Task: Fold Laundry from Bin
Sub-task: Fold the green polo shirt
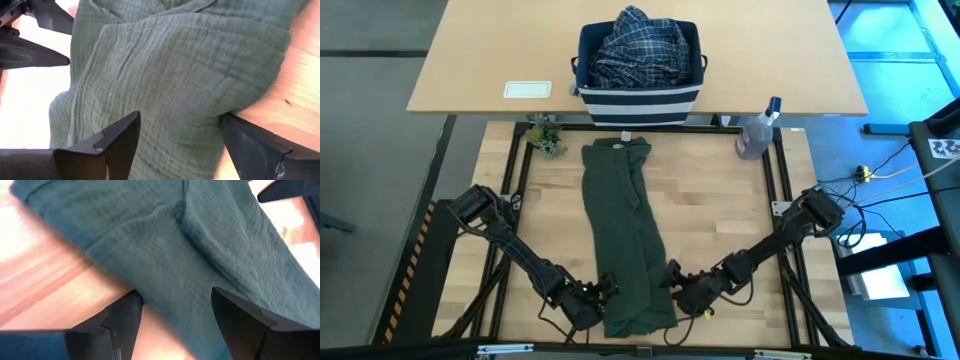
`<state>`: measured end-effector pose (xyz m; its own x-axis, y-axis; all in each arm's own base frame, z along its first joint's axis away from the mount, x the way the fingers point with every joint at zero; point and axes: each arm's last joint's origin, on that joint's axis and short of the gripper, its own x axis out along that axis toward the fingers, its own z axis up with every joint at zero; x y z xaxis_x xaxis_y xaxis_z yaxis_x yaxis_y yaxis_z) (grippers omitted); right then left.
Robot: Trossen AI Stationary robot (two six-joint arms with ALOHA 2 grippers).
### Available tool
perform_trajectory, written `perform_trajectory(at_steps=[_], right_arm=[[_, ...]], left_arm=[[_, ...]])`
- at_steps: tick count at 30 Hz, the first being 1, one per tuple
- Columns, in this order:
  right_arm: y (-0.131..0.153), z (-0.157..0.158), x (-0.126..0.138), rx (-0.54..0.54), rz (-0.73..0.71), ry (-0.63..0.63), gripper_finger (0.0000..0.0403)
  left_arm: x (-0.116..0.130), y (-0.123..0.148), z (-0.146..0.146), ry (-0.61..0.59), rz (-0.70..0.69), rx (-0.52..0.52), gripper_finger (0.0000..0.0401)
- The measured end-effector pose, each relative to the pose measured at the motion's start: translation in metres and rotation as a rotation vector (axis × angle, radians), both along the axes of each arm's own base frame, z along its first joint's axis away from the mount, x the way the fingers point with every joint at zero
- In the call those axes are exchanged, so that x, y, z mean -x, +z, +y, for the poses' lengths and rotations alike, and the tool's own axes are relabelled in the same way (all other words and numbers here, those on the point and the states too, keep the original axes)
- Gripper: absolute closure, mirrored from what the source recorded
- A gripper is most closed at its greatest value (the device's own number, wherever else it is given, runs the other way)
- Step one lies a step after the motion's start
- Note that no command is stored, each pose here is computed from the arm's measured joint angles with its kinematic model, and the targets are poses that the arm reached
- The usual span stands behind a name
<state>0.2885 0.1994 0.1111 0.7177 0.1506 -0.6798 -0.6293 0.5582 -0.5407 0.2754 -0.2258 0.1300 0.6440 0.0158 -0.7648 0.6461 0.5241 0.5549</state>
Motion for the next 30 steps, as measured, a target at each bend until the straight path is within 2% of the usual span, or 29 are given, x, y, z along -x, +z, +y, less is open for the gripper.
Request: perform_trajectory(at_steps=[5, 8, 16, 21, 30], right_arm=[[0.001, 0.004, -0.006, 0.014, -0.015, 0.015, 0.0163], [0.001, 0.004, -0.007, 0.011, -0.015, 0.018, 0.0179], [0.000, 0.005, -0.006, -0.006, -0.003, 0.022, 0.0283], [0.000, 0.005, -0.006, -0.031, 0.007, 0.015, 0.0326], [0.001, 0.005, -0.006, -0.038, 0.003, 0.011, 0.0343]], left_arm=[[0.000, 0.000, 0.000, -0.002, 0.002, 0.003, 0.0147], [0.000, 0.000, 0.000, -0.003, 0.003, 0.006, 0.0162], [0.001, -0.001, -0.002, -0.041, 0.046, 0.056, 0.0221], [0.001, -0.001, -0.002, -0.051, 0.054, 0.063, 0.0255], [-0.007, -0.025, -0.006, -0.052, 0.060, 0.043, 0.0332]])
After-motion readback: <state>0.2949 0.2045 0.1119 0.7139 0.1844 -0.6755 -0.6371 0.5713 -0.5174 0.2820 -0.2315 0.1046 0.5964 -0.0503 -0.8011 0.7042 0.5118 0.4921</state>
